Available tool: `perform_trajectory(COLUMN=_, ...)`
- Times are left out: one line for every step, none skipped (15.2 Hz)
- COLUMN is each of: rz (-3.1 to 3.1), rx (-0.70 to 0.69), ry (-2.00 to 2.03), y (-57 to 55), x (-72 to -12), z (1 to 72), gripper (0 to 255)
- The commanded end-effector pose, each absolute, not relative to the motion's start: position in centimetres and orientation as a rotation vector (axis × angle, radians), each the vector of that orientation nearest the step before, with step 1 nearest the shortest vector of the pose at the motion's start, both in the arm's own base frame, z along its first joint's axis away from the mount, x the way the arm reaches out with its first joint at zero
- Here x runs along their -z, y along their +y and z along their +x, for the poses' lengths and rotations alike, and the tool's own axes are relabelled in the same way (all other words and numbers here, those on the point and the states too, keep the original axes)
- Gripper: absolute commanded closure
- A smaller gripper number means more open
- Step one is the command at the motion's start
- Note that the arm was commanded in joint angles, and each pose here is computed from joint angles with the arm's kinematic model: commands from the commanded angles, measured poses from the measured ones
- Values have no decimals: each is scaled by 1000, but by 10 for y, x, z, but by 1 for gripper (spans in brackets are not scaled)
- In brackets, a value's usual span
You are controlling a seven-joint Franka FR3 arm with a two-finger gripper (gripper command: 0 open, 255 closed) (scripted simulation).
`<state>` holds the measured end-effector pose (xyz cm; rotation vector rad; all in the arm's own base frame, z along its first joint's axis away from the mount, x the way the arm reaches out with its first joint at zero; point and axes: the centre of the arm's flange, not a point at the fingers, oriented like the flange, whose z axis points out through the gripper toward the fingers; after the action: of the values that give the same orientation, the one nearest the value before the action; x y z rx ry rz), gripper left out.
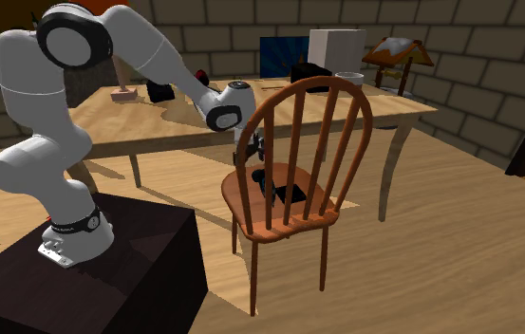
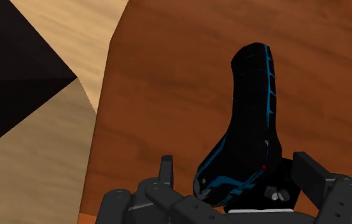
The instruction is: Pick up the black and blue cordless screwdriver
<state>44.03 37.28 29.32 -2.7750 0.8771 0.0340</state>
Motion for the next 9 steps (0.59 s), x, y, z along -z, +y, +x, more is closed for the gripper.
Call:
perform_trajectory(rz=-2749, rx=-30, ry=913, y=389, x=-279, z=455, gripper=0)
perform_trajectory(rz=-2737, rx=-28, ry=929, y=398, x=-272, z=462, gripper=0)
perform_trajectory(rz=-2724, rx=-27, ry=945, y=406, x=-266, z=468, gripper=0)
perform_trajectory(rz=-2724, rx=-27, ry=946, y=406, x=-266, z=469, gripper=0)
perform_trajectory(rz=-2724, rx=-27, ry=946, y=406, x=-261, z=469, gripper=0)
perform_trajectory(rz=-2724, rx=-27, ry=946, y=406, x=-255, z=469, gripper=0)
perform_trajectory(rz=-2724, rx=-27, ry=946, y=406, x=-250, z=469, gripper=0)
perform_trajectory(rz=-2724, rx=-27, ry=946, y=406, x=-245, z=469, gripper=0)
perform_trajectory(rz=-2724, rx=-27, ry=946, y=406, x=-239, z=469, gripper=0)
